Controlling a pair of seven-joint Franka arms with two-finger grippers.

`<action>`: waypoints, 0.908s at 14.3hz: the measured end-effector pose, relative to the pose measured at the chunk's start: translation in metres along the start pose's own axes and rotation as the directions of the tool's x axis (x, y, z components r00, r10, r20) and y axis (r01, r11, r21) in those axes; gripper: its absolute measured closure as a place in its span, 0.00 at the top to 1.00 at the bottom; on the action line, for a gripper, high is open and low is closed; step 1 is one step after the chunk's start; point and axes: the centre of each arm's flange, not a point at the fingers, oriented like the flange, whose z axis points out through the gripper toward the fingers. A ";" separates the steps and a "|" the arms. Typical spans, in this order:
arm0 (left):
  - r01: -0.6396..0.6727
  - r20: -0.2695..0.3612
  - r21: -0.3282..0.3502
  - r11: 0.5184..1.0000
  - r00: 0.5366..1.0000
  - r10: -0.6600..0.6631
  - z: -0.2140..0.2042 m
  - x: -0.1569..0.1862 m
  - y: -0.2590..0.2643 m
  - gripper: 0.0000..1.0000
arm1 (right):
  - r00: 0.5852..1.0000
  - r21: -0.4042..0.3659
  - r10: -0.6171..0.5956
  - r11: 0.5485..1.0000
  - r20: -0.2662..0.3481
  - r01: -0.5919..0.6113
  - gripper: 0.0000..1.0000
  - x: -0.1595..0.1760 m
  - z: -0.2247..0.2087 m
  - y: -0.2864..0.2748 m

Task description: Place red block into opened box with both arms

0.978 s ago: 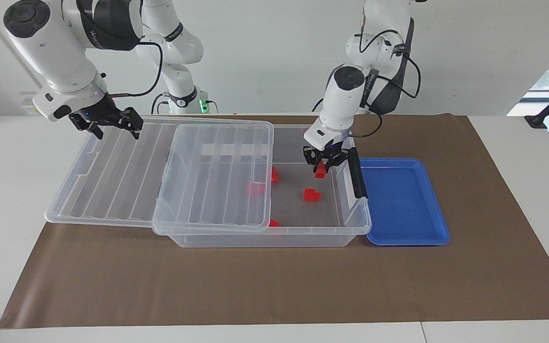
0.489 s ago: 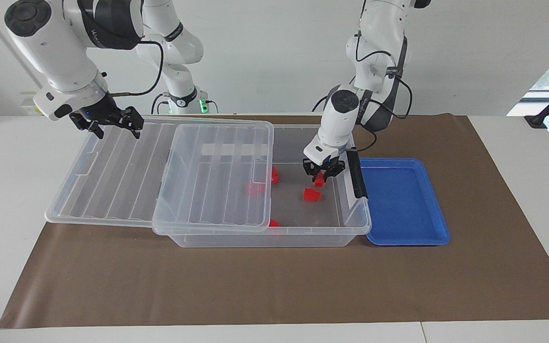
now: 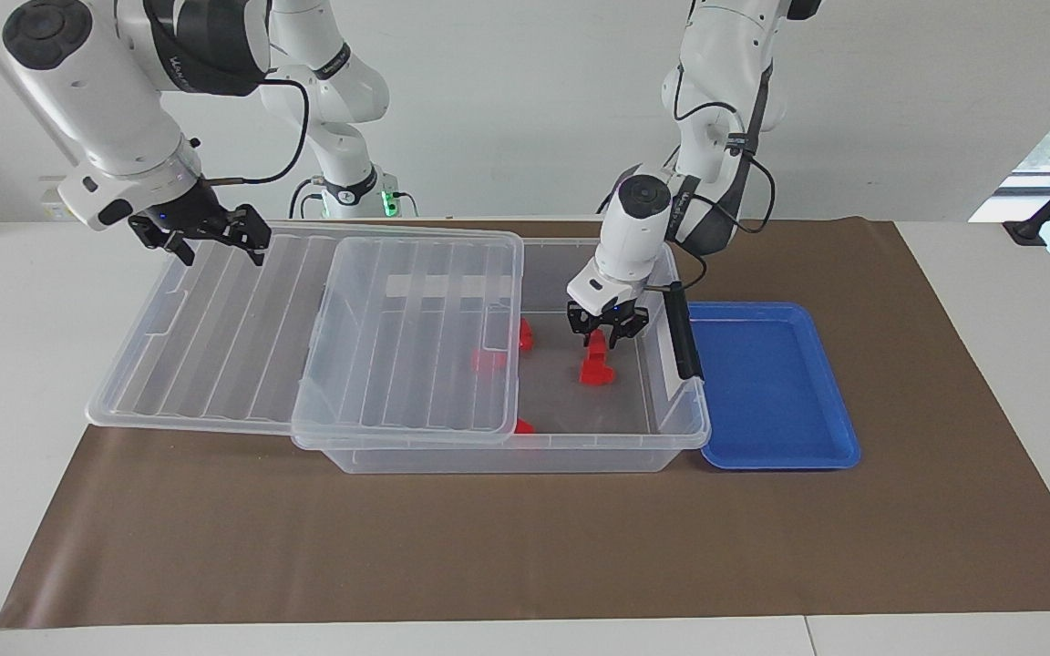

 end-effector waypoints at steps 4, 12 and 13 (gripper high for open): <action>-0.003 -0.020 0.001 1.000 1.000 0.003 -0.040 0.002 0.003 1.00 | 1.000 0.000 -0.001 1.000 -0.005 0.001 0.61 0.000 0.000 0.016; 0.097 -0.042 0.037 0.995 0.995 -0.096 -0.192 -0.009 -0.060 1.00 | 0.994 -0.035 -0.002 0.999 -0.112 -0.002 0.01 -0.005 0.022 0.167; 0.107 -0.054 0.036 0.994 0.993 -0.105 -0.202 -0.006 -0.080 1.00 | 0.993 -0.038 0.005 0.999 -0.118 -0.010 0.01 -0.006 0.033 0.179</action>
